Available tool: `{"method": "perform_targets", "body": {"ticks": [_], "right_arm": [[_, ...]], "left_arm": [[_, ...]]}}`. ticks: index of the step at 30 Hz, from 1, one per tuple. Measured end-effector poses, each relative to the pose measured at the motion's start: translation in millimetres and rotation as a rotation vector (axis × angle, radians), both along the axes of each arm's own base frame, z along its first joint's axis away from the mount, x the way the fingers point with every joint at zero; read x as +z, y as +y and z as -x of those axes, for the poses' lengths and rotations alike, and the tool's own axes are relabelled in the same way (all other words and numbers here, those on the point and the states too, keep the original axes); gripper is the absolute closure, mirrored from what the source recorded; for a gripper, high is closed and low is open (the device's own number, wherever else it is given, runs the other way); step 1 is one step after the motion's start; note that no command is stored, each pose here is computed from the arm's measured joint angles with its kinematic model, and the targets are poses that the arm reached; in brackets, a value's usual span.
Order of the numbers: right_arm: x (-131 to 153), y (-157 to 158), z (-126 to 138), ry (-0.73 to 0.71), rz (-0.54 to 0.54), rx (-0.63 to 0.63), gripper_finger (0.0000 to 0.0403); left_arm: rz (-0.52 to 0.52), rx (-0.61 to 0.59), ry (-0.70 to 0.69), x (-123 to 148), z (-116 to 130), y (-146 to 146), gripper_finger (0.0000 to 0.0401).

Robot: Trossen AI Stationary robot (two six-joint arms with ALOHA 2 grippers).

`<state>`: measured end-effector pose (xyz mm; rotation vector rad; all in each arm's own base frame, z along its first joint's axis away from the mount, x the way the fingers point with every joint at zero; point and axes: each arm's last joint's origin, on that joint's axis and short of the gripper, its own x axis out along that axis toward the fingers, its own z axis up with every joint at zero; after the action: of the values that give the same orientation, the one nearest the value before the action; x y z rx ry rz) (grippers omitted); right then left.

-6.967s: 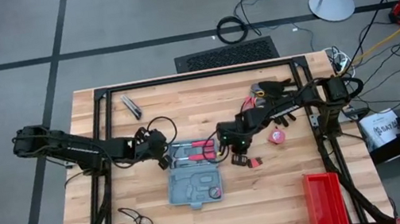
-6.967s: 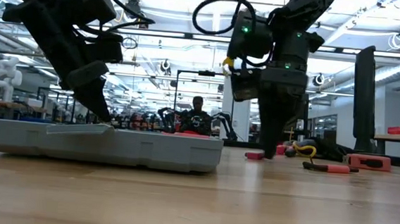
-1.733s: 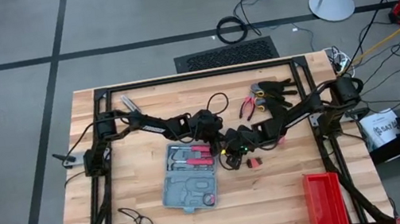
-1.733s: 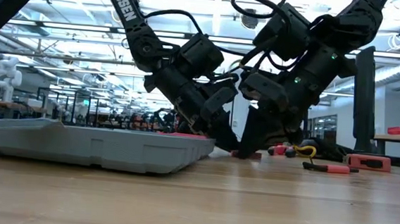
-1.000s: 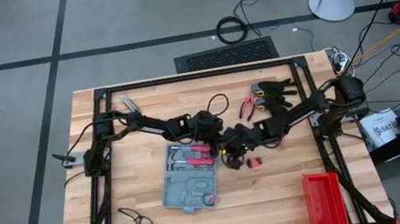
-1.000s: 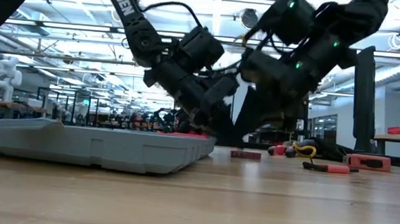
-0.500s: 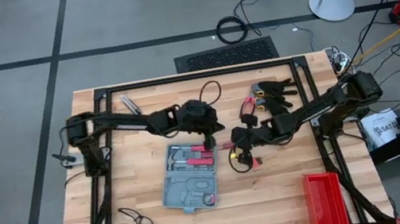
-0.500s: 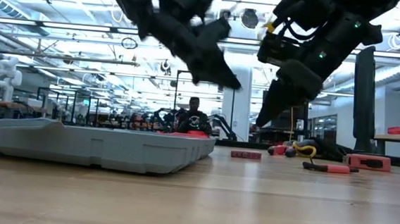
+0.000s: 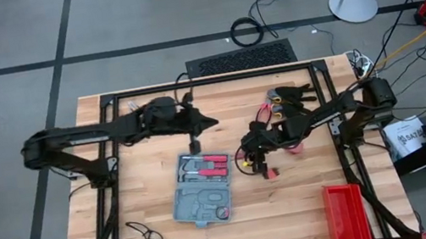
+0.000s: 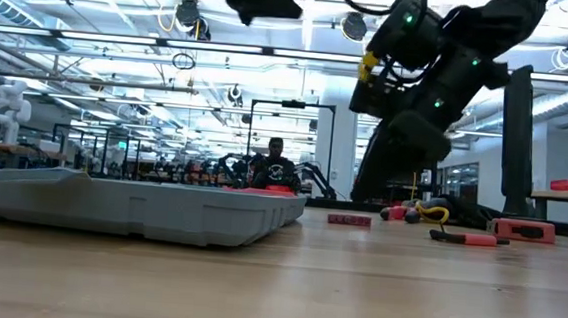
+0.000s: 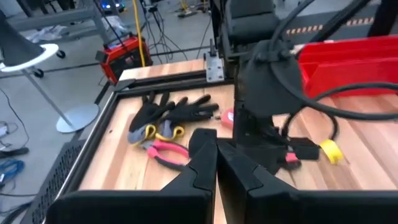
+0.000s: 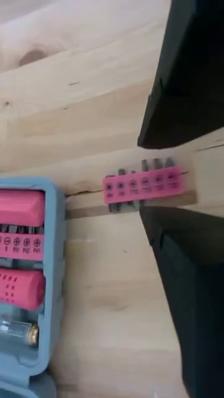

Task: Prefit tool cases
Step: Put the pink terminal block into the gray prefit tool case

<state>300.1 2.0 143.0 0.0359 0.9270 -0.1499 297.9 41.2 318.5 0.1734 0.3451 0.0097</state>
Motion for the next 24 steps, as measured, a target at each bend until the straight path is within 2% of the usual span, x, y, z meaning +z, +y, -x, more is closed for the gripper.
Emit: {"method": "perform_targets", "body": {"ticks": [5, 10, 14, 18, 24], "right_arm": [[-14.0, -2.4, -7.8, -0.007, 0.011, 0.007, 0.0229], [-34.1, -9.3, -10.8, 0.054, -0.009, -0.003, 0.0233], [-44.4, -11.2, -12.9, 0.075, -0.069, -0.007, 0.0262], [-44.2, -11.9, -12.7, 0.073, -0.102, -0.032, 0.0332], [-39.5, -12.2, -15.8, 0.059, -0.146, -0.047, 0.0331]], "left_arm": [[-0.001, -0.006, -0.014, 1.8, 21.7, -4.5, 0.0384], [0.003, -0.010, -0.003, -4.1, 34.3, -7.2, 0.0383], [0.026, -0.002, 0.018, -12.3, 37.3, -7.6, 0.0383], [0.033, 0.003, 0.043, -23.4, 38.3, -7.7, 0.0383], [0.030, 0.078, 0.064, -26.8, 39.4, -5.7, 0.0383]]}}
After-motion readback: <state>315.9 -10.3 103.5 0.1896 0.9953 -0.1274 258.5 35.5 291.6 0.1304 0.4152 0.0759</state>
